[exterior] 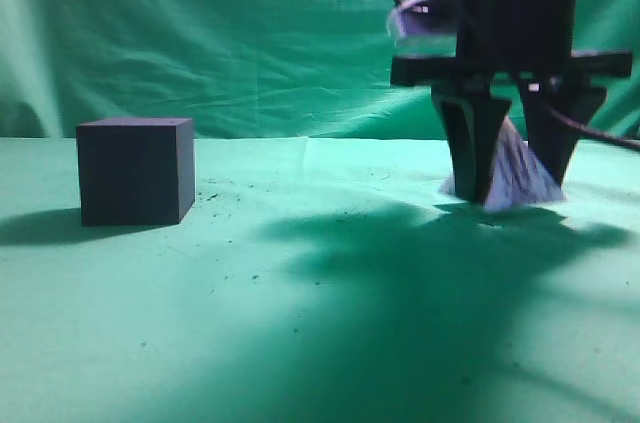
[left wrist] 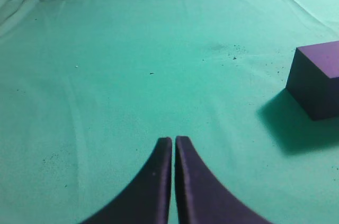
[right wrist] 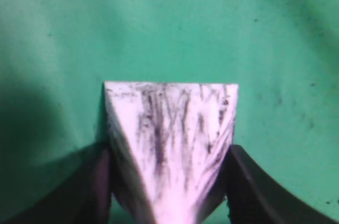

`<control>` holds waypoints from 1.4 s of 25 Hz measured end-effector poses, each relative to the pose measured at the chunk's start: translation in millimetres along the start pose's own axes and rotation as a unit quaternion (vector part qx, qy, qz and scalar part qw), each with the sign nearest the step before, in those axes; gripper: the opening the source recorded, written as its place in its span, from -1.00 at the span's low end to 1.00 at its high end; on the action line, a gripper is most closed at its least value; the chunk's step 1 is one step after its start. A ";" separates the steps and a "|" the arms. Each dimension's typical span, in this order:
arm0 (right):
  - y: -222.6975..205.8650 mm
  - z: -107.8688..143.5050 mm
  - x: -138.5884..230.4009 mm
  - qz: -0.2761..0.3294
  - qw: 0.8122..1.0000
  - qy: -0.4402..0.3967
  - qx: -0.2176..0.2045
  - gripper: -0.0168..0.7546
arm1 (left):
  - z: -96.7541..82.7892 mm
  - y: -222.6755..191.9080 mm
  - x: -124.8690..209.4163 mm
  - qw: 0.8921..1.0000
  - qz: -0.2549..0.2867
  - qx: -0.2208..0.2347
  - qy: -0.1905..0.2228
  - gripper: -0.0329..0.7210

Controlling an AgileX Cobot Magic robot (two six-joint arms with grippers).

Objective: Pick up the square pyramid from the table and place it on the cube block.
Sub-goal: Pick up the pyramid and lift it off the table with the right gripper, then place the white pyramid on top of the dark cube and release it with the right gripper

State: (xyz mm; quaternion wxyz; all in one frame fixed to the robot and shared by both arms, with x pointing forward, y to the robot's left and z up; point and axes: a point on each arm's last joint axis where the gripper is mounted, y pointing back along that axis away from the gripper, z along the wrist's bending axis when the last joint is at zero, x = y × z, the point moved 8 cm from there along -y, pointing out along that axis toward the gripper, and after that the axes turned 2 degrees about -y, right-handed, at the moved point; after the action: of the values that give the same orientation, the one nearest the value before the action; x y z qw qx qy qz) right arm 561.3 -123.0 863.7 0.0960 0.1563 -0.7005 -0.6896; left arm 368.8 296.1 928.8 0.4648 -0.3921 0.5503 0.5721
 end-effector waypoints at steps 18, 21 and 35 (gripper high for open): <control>169.9 111.7 -49.5 -0.147 0.979 0.124 -0.069 0.06 | 0.0 0.0 0.0 1.000 0.000 0.000 0.000 -0.91; 155.0 142.0 -51.6 -0.135 0.976 0.150 -0.076 0.06 | 0.0 0.0 0.0 1.000 0.000 0.000 0.000 -0.91; 74.9 201.2 -67.6 -0.081 0.976 0.190 -0.072 0.06 | 0.0 0.0 0.0 1.000 0.000 0.000 0.000 -0.91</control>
State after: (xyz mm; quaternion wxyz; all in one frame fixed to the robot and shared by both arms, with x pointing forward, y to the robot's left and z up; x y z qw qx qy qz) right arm 547.4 89.1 937.6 0.1821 0.3332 -0.6028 -0.7017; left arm 368.8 296.1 928.8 0.4648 -0.3921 0.5503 0.5721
